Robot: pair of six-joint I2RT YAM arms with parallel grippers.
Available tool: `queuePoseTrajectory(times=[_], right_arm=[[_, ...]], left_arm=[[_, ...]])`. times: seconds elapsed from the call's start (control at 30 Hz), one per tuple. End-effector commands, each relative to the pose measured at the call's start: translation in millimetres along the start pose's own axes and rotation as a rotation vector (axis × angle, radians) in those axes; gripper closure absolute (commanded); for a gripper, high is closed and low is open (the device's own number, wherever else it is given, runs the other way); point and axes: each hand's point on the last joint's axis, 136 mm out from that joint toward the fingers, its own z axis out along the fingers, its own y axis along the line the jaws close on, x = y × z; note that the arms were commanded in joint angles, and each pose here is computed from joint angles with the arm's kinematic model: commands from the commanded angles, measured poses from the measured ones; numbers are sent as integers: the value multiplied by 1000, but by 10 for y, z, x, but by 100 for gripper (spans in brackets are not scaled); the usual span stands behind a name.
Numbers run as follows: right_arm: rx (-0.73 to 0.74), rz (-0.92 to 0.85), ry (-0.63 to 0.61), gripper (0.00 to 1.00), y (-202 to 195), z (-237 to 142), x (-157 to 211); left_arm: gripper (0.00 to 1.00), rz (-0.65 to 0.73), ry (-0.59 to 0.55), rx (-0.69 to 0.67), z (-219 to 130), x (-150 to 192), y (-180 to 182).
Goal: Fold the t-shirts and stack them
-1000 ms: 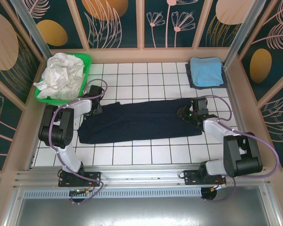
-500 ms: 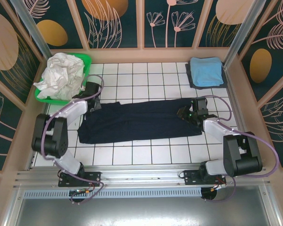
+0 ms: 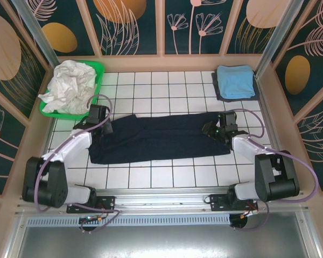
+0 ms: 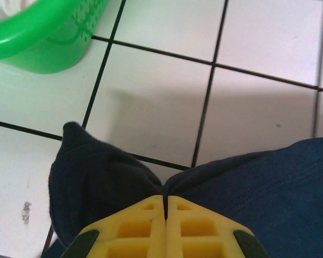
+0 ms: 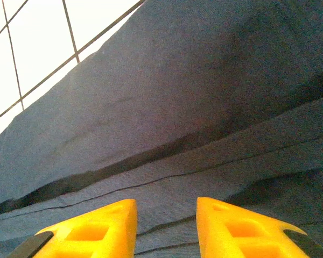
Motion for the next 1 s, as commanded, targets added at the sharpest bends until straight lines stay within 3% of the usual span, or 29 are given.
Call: queuePoseTrajectory(times=[0.0, 0.2, 0.3, 0.4, 0.57, 0.7, 0.77, 0.97], right_arm=[[-2, -27, 5, 65, 23, -2, 4], [11, -28, -1, 65, -39, -36, 42], [17, -31, 4, 65, -55, -24, 38], [16, -37, 9, 65, -44, -2, 21], [7, -40, 14, 65, -17, 18, 12], [10, -40, 16, 65, -35, 14, 31], [11, -41, 19, 65, -41, 12, 39], [10, -39, 7, 65, -46, -22, 28]], left_arm=[[98, 18, -40, -83, 141, -284, 22], [93, 48, -1, -97, 353, -346, -59], [78, 54, 11, -94, 366, -293, -58], [73, 65, 19, -92, 389, -251, -54], [79, 65, 42, -117, 454, -203, -18], [68, 50, 53, -177, 538, -223, 53], [58, 49, 62, -195, 627, -222, 66], [68, 42, 74, -205, 750, -239, 50]])
